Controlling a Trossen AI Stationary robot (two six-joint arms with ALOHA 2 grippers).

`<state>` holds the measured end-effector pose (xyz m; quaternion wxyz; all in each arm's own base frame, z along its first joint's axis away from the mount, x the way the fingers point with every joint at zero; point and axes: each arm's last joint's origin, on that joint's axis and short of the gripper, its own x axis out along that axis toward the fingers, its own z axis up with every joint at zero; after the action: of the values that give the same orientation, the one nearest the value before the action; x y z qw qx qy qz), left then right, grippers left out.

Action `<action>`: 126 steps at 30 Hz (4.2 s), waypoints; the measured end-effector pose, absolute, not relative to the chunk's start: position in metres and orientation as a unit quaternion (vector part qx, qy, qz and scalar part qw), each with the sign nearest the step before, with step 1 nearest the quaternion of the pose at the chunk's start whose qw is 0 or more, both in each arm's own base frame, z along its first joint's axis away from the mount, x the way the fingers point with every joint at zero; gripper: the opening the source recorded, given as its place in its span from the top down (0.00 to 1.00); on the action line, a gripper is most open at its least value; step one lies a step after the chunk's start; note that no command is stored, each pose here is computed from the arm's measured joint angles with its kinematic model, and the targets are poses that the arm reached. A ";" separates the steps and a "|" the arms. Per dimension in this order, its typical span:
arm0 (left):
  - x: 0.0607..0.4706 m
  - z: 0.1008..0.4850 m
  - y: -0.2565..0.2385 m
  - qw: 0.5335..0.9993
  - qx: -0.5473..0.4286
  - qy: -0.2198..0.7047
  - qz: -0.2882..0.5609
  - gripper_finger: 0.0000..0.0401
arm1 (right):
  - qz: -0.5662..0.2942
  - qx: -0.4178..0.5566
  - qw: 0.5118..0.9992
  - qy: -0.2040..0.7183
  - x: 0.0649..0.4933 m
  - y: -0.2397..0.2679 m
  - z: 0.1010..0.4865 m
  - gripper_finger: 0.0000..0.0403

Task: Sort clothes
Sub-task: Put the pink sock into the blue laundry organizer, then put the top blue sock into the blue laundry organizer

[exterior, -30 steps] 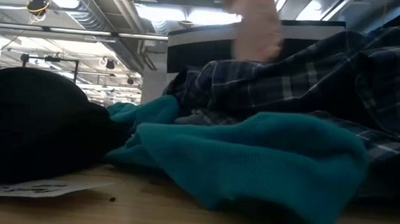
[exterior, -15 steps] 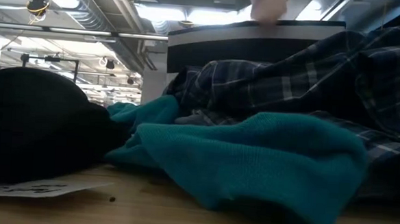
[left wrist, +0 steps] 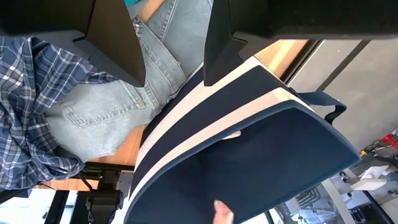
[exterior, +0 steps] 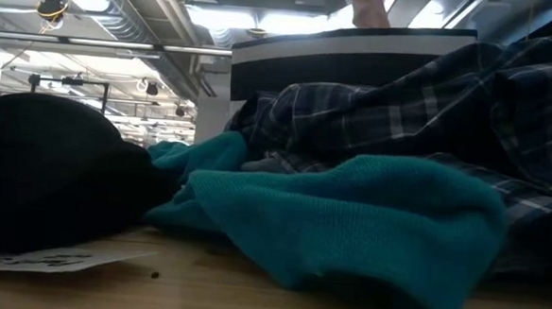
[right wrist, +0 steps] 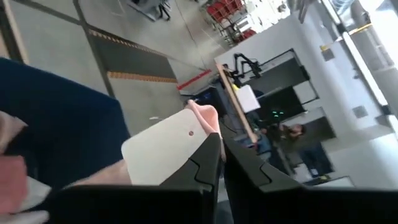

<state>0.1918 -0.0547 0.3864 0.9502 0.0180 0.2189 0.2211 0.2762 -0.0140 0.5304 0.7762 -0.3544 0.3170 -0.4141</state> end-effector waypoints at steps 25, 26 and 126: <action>0.192 0.386 -0.055 0.950 0.017 0.219 0.221 0.61 | -0.162 -0.238 0.871 0.397 0.298 -0.018 0.487 0.50; 0.192 0.386 -0.055 0.950 0.017 0.219 0.221 0.61 | -0.149 -0.237 0.874 0.397 0.302 -0.015 0.484 0.50; 0.160 0.397 -0.077 0.967 0.041 0.183 0.175 0.61 | 0.002 -0.396 0.754 0.524 0.459 0.105 0.292 0.95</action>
<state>0.1597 -0.0769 0.3972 0.9666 0.0407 0.1828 0.1750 0.4590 0.1054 0.2918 0.7542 -0.3959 0.5238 0.0019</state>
